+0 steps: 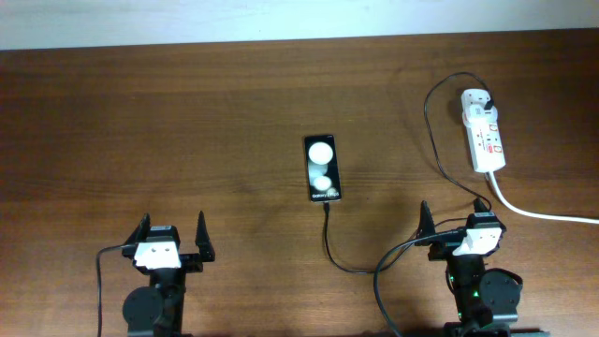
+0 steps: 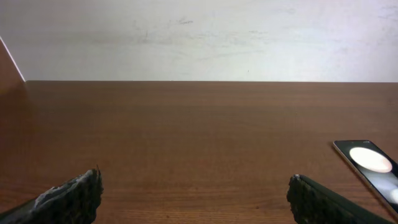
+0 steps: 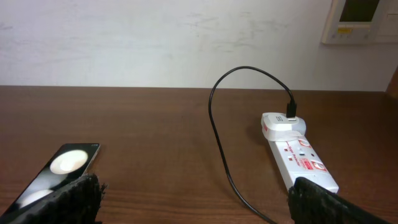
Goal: Plug charger to phone and switch on socket
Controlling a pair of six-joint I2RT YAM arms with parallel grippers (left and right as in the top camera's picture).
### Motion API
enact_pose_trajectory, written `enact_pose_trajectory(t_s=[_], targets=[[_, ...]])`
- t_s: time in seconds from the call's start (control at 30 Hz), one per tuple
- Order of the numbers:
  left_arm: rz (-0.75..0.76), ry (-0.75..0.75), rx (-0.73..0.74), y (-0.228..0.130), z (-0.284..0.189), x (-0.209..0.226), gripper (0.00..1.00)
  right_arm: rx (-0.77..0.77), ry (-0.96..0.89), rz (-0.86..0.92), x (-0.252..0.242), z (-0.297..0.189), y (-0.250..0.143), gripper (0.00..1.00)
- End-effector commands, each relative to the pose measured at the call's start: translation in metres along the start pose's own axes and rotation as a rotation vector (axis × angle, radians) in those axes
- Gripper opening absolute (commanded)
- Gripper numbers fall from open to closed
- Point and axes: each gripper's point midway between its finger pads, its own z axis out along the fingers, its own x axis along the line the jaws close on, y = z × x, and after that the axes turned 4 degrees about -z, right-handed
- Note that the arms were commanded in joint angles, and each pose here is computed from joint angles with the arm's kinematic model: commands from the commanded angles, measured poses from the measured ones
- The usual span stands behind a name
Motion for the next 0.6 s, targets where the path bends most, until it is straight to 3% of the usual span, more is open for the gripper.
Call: enact_pose_trajectory(t_s=[0.0, 0.57], targets=[[0.019, 0.011, 0.003, -0.0026, 0.0005, 0.002, 0.99, 0.0, -0.01, 0.0, -0.0012, -0.0001, -0.0017, 0.99], [0.019, 0.011, 0.003, -0.0026, 0.0005, 0.002, 0.99, 0.0, -0.01, 0.0, -0.0012, -0.0001, -0.0017, 0.99]])
